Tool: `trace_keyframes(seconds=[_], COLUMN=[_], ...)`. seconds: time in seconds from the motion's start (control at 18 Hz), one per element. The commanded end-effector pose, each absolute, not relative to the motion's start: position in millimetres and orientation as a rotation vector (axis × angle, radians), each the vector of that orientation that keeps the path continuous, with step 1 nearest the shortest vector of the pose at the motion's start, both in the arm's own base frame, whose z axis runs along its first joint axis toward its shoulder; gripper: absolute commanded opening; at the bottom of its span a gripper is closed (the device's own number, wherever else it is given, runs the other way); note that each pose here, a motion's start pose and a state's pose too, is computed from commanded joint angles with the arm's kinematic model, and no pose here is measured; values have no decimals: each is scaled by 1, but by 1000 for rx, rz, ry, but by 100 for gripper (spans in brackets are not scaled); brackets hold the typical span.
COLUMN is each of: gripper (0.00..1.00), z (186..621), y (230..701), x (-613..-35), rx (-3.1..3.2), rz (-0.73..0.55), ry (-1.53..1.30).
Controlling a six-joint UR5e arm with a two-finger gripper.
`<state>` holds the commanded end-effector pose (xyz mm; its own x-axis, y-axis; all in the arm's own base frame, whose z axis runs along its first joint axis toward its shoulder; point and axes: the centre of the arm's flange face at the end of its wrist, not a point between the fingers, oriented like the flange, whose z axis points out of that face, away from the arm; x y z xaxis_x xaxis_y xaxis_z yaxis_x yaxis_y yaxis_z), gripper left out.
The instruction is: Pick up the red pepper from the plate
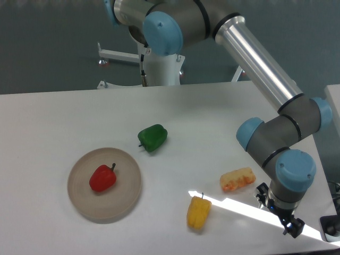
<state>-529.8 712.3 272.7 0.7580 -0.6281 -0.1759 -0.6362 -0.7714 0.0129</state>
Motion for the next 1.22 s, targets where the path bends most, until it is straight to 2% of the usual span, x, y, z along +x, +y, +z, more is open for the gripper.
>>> trace_keyframes(seconds=[0.33,0.72,0.83,1.06,1.22], gripper=[100,100,100,100,100], z=[272,289,297,323,336], y=[715,731,740,740,736], x=[-527,-493,-470,-408,-357], rx=[-2909,-2891,-2901,-2902,-2923], rz=[262,257,222,29,-33], ry=[1012,1021,999,919,865])
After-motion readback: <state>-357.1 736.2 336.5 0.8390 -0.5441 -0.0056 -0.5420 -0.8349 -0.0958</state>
